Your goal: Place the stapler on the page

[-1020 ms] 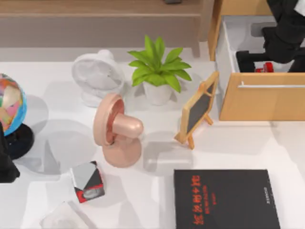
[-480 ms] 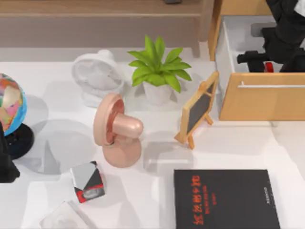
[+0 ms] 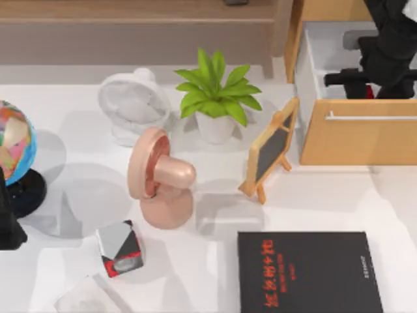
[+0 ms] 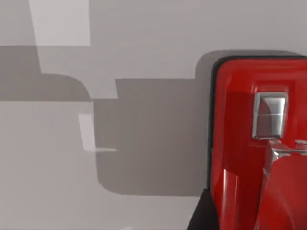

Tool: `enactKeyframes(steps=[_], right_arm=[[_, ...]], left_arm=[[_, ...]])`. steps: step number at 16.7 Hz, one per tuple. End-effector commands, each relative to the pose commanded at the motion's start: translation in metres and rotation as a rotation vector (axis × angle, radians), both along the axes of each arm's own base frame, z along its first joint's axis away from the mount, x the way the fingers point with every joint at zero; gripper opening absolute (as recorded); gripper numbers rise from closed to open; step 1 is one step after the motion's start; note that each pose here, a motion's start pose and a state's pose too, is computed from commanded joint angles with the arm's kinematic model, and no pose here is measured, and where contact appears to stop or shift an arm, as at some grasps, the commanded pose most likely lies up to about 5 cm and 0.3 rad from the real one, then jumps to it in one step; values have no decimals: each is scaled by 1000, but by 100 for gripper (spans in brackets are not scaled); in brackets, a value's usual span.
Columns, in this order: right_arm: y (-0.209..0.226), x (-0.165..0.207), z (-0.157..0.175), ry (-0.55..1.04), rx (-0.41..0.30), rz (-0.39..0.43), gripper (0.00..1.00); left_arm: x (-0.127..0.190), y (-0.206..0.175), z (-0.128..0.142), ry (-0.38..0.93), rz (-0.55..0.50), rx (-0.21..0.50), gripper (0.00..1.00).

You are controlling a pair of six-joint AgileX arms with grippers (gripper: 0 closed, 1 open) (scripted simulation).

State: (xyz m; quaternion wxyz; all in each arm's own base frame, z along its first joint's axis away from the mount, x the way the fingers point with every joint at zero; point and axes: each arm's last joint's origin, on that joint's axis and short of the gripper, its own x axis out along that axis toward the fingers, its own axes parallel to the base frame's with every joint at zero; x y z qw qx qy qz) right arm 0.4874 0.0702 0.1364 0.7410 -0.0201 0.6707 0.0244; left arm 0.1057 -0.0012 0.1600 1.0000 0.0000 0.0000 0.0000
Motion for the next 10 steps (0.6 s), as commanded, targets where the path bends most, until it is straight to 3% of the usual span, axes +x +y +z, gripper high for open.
enactKeyframes(steps=[7,10], right_arm=[[0,0,2,-5,1,-2,0],[4,-5,20,-33,-10,31,0]], left_arm=[[0,0,0,0,0,0,100],[0,0,0,0,0,0,100]])
